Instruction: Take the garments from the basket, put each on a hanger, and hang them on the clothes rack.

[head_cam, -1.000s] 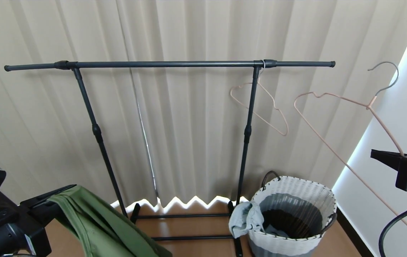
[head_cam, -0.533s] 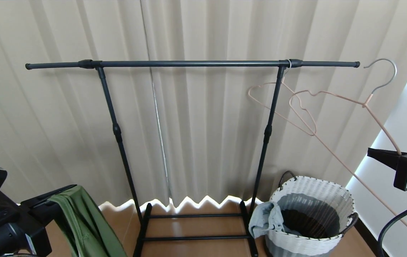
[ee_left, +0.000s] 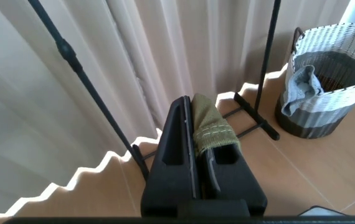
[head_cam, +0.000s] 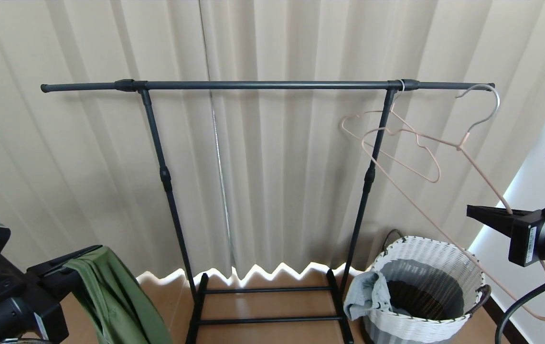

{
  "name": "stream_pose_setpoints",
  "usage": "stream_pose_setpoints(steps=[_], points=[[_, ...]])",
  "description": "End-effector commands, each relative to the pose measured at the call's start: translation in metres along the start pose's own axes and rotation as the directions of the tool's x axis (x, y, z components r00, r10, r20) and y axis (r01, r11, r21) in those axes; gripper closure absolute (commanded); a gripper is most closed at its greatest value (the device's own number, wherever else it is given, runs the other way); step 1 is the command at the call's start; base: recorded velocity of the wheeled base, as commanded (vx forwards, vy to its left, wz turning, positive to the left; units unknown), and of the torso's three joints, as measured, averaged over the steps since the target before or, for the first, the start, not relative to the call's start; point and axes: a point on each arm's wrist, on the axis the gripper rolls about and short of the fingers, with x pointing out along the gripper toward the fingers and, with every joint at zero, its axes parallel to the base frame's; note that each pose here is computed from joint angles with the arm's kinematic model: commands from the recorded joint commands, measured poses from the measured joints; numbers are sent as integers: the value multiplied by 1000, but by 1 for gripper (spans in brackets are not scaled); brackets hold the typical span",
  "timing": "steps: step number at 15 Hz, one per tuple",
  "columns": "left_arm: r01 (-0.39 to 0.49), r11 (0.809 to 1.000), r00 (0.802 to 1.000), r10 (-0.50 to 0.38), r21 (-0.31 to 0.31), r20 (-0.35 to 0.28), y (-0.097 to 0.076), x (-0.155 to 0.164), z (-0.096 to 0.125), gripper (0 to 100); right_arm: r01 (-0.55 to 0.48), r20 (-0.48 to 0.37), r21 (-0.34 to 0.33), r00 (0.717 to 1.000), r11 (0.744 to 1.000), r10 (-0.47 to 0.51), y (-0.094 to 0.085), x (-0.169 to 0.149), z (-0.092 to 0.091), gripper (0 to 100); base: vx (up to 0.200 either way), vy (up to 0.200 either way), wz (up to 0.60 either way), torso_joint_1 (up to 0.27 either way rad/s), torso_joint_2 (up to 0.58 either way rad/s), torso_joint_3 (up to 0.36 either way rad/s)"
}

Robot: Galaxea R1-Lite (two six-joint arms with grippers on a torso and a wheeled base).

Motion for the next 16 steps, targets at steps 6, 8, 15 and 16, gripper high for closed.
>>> stream_pose_setpoints(steps=[6,8,15,16], points=[[-90,995,992,93,40,-90,6,75,44,100,-247,-98,-65,966,967,240,42,23,-15,100,0,0,0,0,0,0],[-110,992,983,118,62,-141,1,101,58,100,-315,-113,-83,945,945,305,56,24,-19,100,0,0,0,0,0,0],[-244,964,938,263,108,-225,-1,160,82,100,-539,-168,-69,836,840,523,100,7,-30,100,0,0,0,0,0,0],[-260,960,934,278,104,-225,-1,171,83,100,-569,-150,-74,818,819,555,103,6,-29,100,0,0,0,0,0,0]])
